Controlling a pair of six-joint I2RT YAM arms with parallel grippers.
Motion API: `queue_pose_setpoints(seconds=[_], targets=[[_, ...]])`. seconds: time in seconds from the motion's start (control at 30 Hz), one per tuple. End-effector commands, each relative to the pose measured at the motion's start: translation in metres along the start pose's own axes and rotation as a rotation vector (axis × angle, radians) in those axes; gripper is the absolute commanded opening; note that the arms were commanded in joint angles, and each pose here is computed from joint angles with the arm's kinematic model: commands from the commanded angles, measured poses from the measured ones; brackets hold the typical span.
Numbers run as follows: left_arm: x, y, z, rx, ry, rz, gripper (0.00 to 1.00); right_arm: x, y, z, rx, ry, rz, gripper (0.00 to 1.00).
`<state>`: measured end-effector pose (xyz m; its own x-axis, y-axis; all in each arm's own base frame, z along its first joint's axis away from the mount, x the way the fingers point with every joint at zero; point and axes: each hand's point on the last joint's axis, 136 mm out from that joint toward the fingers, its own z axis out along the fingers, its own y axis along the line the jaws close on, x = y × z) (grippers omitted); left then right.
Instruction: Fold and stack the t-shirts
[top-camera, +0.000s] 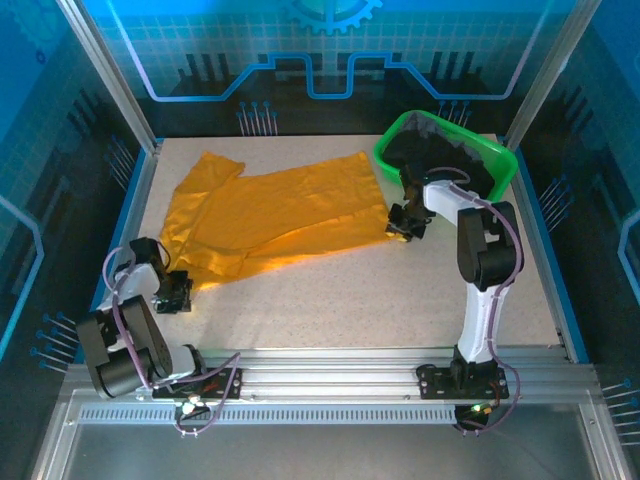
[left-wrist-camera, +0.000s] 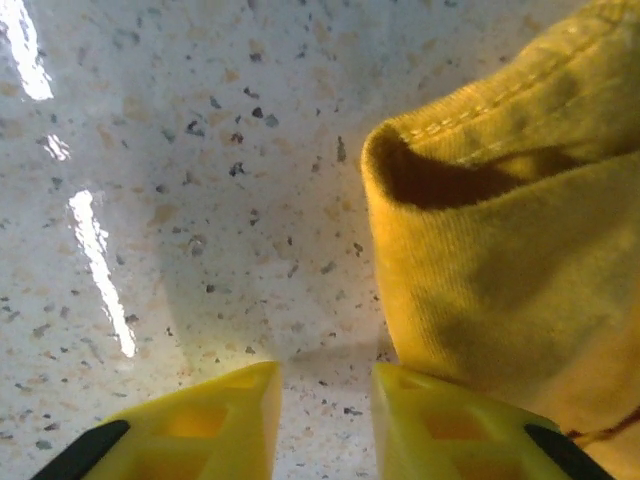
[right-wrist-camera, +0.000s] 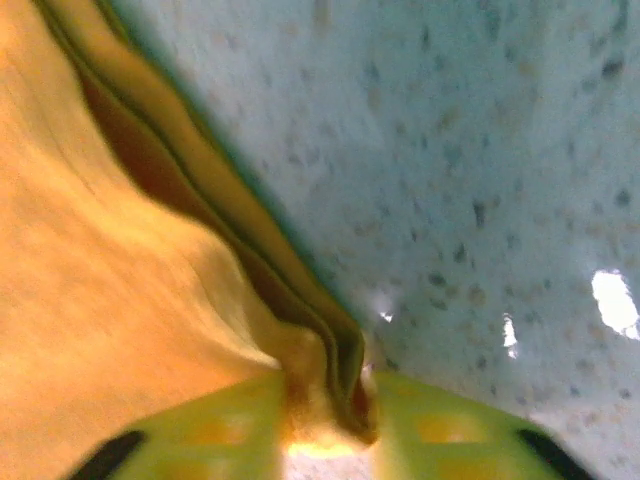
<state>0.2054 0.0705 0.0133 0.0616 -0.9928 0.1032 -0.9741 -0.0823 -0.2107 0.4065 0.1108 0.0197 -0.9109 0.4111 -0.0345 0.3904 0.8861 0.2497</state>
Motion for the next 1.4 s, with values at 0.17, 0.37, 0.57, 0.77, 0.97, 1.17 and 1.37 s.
queue_pose_setpoints(seconds=[0.17,0.37,0.57,0.77,0.97,1.17,1.37], targets=[[-0.009,0.004,-0.002,-0.043,-0.030,0.040,0.16,-0.006,-0.021,-0.006,0.100,-0.035,0.042,0.00],[-0.003,-0.005,-0.023,0.047,-0.037,0.039,0.25,0.007,-0.027,-0.018,0.100,-0.037,0.050,0.00],[0.010,0.004,-0.040,0.032,-0.037,0.034,0.54,0.018,-0.036,-0.025,0.120,-0.030,0.056,0.00],[0.013,0.000,-0.024,0.034,0.003,0.029,0.56,0.027,-0.039,-0.024,0.116,-0.011,0.057,0.00],[0.009,-0.018,-0.003,0.075,0.023,0.034,0.55,0.034,-0.037,-0.021,0.109,0.003,0.048,0.00],[0.002,-0.026,0.014,0.053,0.021,0.053,0.30,0.039,-0.037,-0.020,0.108,0.007,0.040,0.00],[-0.017,-0.010,-0.003,-0.006,-0.093,0.067,0.00,0.051,-0.040,-0.022,0.116,0.021,0.024,0.00]])
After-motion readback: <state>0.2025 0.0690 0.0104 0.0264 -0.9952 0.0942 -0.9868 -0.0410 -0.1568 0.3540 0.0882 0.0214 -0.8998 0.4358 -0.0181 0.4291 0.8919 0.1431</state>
